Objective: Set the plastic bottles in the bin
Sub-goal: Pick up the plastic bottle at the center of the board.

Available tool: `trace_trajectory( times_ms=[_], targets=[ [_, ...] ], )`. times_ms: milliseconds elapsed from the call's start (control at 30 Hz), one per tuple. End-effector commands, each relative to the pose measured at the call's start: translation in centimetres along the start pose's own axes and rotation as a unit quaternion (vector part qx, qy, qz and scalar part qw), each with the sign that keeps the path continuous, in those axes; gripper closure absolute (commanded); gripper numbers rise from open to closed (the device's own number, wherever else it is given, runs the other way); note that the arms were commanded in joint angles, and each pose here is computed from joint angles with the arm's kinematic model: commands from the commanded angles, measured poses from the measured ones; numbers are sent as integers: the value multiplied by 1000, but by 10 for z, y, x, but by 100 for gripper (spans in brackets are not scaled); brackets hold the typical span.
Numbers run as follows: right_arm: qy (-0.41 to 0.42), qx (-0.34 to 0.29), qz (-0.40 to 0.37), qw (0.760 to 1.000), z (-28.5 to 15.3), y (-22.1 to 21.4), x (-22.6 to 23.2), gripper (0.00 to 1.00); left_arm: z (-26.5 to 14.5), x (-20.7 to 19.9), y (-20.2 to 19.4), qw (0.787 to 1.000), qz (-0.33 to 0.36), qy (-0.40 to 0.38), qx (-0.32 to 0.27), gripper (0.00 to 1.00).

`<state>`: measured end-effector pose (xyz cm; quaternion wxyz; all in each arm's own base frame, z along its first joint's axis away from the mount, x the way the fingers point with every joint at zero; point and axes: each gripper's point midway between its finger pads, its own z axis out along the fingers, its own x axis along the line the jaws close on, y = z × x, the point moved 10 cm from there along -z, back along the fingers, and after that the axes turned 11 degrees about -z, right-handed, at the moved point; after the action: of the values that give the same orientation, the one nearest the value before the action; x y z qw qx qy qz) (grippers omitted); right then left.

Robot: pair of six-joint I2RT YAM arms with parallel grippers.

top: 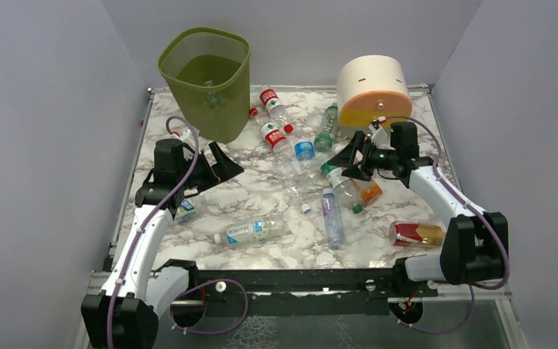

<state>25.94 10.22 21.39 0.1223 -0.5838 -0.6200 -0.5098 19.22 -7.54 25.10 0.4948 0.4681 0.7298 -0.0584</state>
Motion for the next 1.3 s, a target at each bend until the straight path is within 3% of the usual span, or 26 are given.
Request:
trace_trajectory(
  times_ms=[0,533,933,1267],
  targets=[
    [-2,5,1,1000,5,10,7,0,6,2,3,1000,7,9,6,1],
    [-5,50,1,999,-2,26,33,0,27,-1,16,999,21,24,34,1],
    [-16,59,13,998,-3,36,42,0,115,-46,-18,994,-11,63,89,1],
    [-65,81,25,994,-33,-3,69,0,156,-58,-49,985,-73,130,81,1]
  ],
)
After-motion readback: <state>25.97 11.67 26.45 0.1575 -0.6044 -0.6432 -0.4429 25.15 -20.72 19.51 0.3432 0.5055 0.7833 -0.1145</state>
